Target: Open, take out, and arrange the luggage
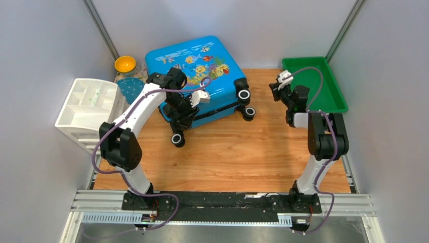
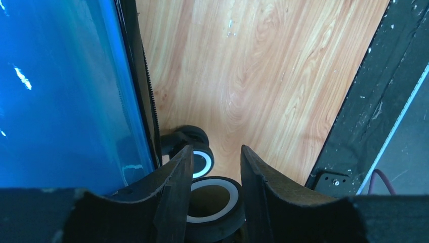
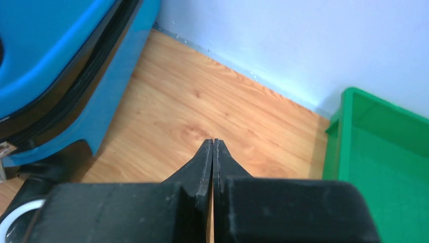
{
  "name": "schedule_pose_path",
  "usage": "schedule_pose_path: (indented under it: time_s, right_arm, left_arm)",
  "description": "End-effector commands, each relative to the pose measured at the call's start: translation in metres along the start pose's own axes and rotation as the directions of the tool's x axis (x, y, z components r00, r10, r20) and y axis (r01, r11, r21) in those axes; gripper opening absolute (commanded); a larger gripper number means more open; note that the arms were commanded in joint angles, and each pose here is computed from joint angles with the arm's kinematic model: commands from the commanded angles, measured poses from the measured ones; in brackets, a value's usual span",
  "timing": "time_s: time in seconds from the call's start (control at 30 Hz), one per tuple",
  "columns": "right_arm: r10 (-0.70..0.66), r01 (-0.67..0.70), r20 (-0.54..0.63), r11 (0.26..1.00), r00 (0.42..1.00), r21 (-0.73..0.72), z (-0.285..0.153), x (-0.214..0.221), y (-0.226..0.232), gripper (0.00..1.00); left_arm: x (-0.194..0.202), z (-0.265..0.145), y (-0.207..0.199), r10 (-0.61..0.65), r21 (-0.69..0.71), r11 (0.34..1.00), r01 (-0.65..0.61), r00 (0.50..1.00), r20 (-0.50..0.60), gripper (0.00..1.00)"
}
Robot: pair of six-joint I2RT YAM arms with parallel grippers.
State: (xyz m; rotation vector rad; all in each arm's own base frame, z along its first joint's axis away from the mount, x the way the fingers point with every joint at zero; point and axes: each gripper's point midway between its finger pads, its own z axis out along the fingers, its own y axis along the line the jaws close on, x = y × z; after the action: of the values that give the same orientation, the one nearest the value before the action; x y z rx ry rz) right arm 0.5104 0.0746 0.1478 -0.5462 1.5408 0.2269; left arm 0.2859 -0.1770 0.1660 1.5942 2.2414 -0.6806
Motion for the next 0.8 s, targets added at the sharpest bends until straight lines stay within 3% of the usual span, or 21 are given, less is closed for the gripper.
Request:
schedule_pose_path:
  time_s: [0.0, 0.07, 0.1, 0.13, 0.23, 0.3, 0.47, 0.5, 0.57, 0.77]
  right_arm:
    - [-0.025, 0.039, 0.164, 0.996, 0.986, -0.083, 0.024, -0.044, 0.003, 0.0]
    - [0.012, 0.009, 0.148, 0.99, 0.989, -0.141, 0.025, -0.046, 0.012, 0.0]
    - [0.044, -0.022, 0.106, 0.978, 0.993, -0.205, 0.018, -0.04, 0.013, 0.05]
    - [0.062, -0.039, 0.086, 0.968, 0.994, -0.247, 0.013, -0.038, 0.017, 0.22]
    - [0.126, -0.122, -0.014, 0.911, 0.992, -0.393, -0.008, -0.03, 0.046, 0.52]
    - [0.159, -0.171, -0.066, 0.872, 0.985, -0.459, -0.02, -0.027, 0.062, 0.64]
    - [0.165, -0.195, -0.105, 0.851, 0.981, -0.487, -0.02, -0.024, 0.067, 0.67]
    - [0.176, -0.239, -0.169, 0.826, 0.97, -0.51, -0.024, -0.014, 0.073, 0.67]
    - [0.174, -0.244, -0.179, 0.808, 0.968, -0.536, -0.016, -0.02, 0.071, 0.66]
    - [0.264, -0.424, -0.341, 0.687, 0.902, -0.59, -0.02, -0.016, 0.087, 0.67]
  left_arm:
    - [0.027, 0.004, 0.089, 0.028, -0.221, 0.974, -0.054, 0.993, -0.119, 0.5]
    - [0.022, 0.005, 0.091, 0.028, -0.214, 0.976, -0.051, 0.994, -0.109, 0.52]
    - [0.02, 0.004, 0.092, 0.033, -0.214, 0.975, -0.055, 0.994, -0.106, 0.53]
    - [0.02, 0.006, 0.093, 0.037, -0.209, 0.976, -0.058, 0.994, -0.106, 0.56]
    - [0.016, 0.006, 0.095, 0.051, -0.209, 0.975, -0.07, 0.994, -0.094, 0.61]
    - [0.016, 0.007, 0.097, 0.044, -0.216, 0.974, -0.062, 0.995, -0.088, 0.62]
    - [0.015, 0.009, 0.096, 0.033, -0.208, 0.977, -0.048, 0.996, -0.079, 0.63]
    - [0.015, 0.009, 0.096, 0.034, -0.207, 0.977, -0.05, 0.996, -0.078, 0.63]
    - [0.015, 0.01, 0.096, 0.037, -0.208, 0.977, -0.053, 0.996, -0.08, 0.63]
    - [0.017, 0.013, 0.099, 0.028, -0.212, 0.976, -0.045, 0.996, -0.08, 0.64]
